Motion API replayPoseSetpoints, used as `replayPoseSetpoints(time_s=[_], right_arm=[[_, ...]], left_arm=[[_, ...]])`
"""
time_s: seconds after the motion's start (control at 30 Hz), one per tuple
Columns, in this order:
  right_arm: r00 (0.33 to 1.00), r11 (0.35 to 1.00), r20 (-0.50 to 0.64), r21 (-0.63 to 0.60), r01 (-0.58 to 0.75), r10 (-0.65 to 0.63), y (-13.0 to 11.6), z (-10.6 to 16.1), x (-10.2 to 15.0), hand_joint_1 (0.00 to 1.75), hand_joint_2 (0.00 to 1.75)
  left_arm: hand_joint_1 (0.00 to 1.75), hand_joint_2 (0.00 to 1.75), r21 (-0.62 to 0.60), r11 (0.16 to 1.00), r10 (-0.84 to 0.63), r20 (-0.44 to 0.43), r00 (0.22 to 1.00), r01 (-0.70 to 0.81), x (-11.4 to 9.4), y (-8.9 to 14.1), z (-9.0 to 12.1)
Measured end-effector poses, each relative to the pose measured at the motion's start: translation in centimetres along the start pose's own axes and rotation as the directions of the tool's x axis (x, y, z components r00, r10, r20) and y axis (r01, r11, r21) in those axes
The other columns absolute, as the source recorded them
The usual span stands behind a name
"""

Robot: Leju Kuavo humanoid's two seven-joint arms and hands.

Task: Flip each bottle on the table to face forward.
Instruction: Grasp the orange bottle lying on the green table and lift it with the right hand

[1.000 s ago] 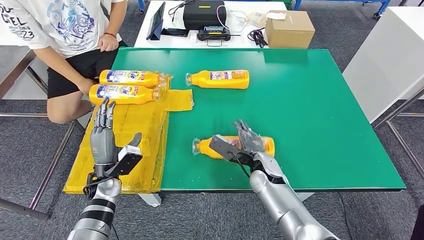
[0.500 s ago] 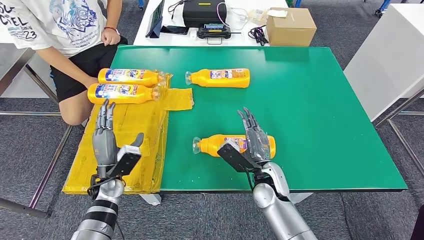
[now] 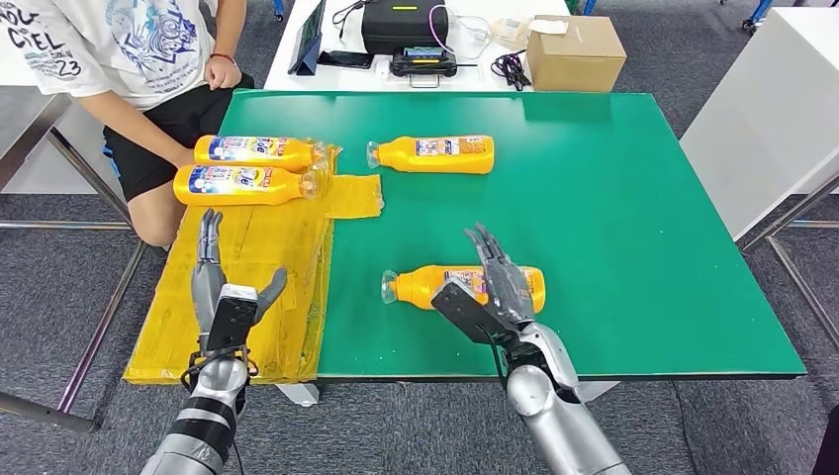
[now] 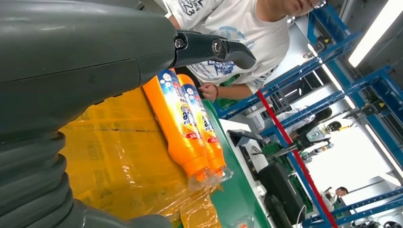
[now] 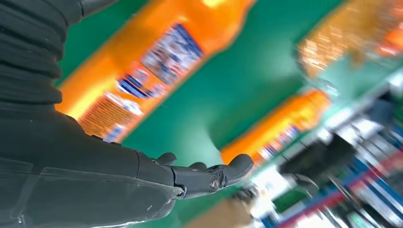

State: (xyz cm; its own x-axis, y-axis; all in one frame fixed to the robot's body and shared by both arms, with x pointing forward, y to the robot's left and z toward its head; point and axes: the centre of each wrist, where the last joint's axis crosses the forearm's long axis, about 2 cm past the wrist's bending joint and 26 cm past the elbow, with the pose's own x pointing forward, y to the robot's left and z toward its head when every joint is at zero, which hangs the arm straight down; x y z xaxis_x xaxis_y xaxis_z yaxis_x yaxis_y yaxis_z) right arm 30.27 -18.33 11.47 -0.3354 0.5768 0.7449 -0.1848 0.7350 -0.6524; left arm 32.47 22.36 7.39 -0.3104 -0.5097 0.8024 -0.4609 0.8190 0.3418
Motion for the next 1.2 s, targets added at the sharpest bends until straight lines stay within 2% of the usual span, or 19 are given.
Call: replayPoseSetpoints(time_s=[0.23, 0.67, 0.97, 1.2], right_arm=[[0.990, 0.994, -0.119, 0.092, -0.066, 0.076, -1.1, -0.9, -2.7, 0.00, 1.75], [0.970, 0.979, -0.196, 0.171, -0.108, 0.142, -2.7, -2.1, -4.7, 0.00, 1.75], [0.959, 0.940, -0.240, 0.335, -0.065, 0.152, -3.6, -3.5, -5.9, 0.00, 1.75], [0.946, 0.898, -0.250, 0.433, -0.081, 0.207, -4.9, -4.7, -6.7, 0.00, 1.75]], left_arm=[[0.00, 1.75, -0.027, 1.000, -0.008, -0.007, 1.000, 0.008, -0.4, -0.2, 0.1], [0.00, 1.75, -0.061, 0.998, -0.009, -0.002, 1.000, 0.009, -0.4, -0.6, -0.1], [0.00, 1.75, -0.096, 0.995, 0.005, 0.001, 1.000, -0.005, -0.2, -1.2, -0.3], [0.00, 1.75, -0.121, 0.993, 0.012, -0.001, 1.000, -0.012, 0.0, -1.8, -0.3]])
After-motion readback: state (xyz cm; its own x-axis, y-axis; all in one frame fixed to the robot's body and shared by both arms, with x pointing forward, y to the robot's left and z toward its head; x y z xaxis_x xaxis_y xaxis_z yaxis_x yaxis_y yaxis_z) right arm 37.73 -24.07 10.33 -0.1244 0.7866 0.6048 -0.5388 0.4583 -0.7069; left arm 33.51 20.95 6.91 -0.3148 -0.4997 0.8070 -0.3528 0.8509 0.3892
